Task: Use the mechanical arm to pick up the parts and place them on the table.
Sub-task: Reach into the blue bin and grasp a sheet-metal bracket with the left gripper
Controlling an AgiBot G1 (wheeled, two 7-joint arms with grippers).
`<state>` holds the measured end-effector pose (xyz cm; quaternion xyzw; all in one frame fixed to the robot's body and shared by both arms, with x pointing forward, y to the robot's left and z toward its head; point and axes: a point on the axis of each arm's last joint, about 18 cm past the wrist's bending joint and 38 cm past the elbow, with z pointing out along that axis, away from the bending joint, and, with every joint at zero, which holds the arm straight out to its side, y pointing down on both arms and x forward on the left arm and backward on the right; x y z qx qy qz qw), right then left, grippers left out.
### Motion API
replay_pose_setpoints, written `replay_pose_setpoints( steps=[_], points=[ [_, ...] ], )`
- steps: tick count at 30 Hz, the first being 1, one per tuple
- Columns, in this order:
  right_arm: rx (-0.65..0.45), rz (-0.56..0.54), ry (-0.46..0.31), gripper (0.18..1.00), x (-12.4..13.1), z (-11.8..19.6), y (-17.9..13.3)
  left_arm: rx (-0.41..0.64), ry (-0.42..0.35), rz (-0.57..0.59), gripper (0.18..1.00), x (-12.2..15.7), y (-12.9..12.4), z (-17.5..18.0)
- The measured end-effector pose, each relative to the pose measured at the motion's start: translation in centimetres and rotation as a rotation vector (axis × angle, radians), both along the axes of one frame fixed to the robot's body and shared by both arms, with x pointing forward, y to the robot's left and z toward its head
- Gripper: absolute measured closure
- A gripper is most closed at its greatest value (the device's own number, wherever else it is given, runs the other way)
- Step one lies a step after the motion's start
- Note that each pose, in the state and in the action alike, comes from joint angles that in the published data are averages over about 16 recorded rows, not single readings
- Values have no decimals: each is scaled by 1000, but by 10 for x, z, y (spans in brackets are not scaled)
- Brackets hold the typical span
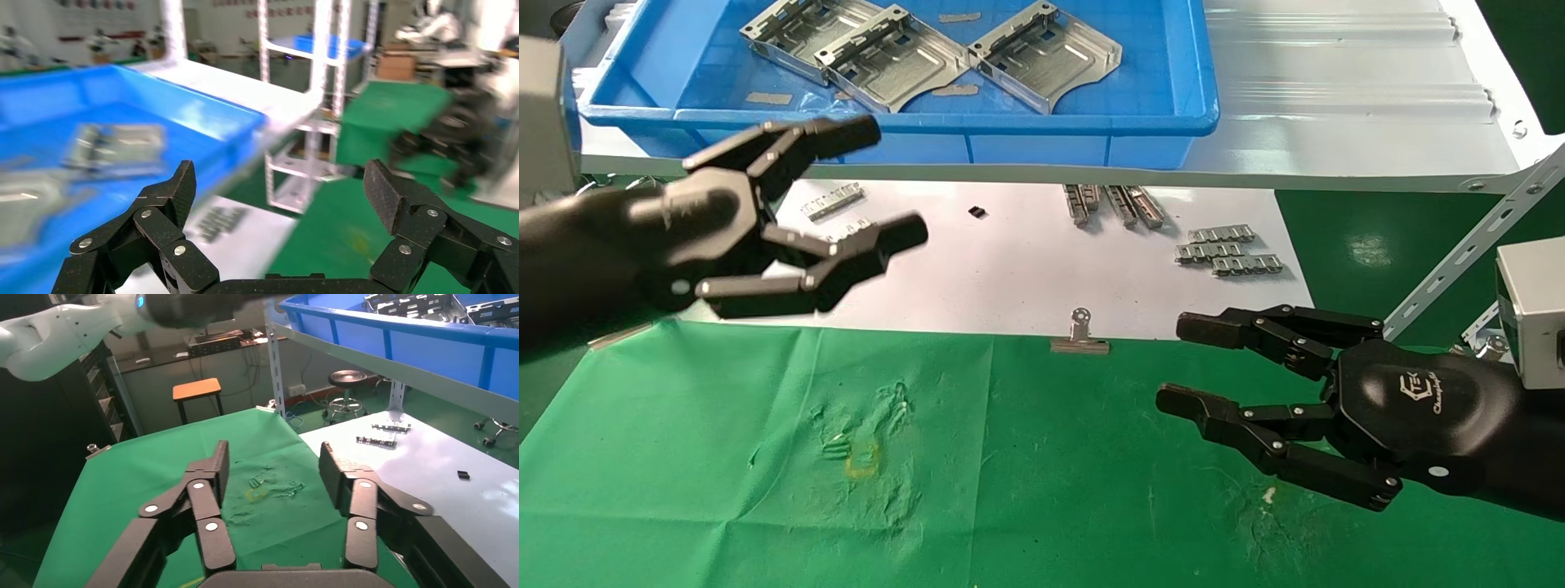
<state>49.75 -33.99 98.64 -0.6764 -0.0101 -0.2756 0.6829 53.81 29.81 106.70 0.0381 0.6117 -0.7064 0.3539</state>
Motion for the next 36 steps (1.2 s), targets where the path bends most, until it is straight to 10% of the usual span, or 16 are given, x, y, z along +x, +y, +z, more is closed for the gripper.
replay_pose_setpoints(
  steps=[17, 36],
  points=[
    [0, 0, 0, 858, 0, 0, 0, -122, 66, 236, 183, 72, 13, 71],
    [0, 0, 0, 987, 0, 0, 0, -177, 198, 466, 183, 119, 43, 122]
  ],
)
